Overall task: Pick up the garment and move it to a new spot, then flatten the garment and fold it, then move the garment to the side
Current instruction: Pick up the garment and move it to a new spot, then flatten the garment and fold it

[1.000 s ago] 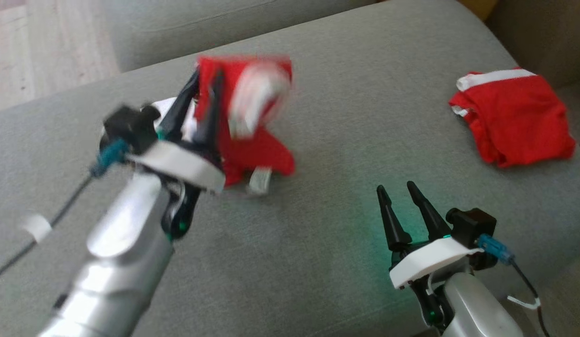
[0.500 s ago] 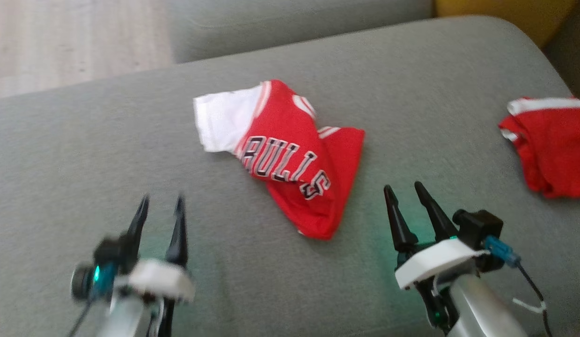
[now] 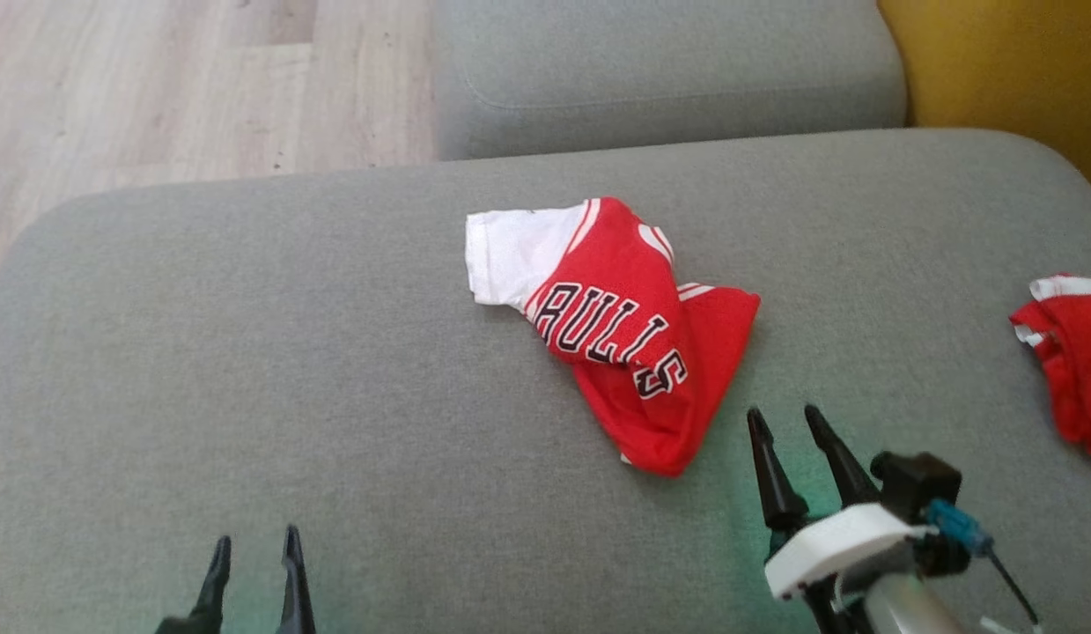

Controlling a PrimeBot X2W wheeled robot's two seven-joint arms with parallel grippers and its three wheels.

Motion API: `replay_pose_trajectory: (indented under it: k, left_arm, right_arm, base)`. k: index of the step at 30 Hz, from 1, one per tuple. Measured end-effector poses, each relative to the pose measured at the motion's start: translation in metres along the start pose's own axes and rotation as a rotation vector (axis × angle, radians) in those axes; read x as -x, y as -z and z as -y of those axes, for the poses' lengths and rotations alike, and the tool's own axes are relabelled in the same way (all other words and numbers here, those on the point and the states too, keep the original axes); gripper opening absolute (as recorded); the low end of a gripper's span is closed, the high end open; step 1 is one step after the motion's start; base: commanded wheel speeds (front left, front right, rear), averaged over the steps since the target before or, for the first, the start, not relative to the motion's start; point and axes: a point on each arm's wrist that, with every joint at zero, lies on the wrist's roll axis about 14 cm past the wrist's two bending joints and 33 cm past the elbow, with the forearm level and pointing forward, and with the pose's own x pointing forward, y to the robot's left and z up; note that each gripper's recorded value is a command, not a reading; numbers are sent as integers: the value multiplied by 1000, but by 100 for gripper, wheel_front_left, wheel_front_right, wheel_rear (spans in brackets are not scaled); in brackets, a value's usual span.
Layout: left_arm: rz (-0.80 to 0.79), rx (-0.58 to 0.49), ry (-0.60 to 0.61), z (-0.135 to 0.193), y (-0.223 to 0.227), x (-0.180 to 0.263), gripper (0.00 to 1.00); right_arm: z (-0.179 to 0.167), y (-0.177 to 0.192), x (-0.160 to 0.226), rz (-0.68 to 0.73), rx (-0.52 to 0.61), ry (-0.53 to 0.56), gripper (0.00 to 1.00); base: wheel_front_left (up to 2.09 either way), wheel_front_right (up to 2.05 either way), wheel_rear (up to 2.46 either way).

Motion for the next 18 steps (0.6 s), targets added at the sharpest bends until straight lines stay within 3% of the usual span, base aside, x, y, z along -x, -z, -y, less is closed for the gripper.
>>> replay_pose_trajectory:
  k: [18]
  left_arm:
    - [0, 13, 15, 4, 1, -1, 100]
  right_arm:
    - [2, 17, 1, -53, -2, 7, 100]
  base:
    - [0, 0, 0]
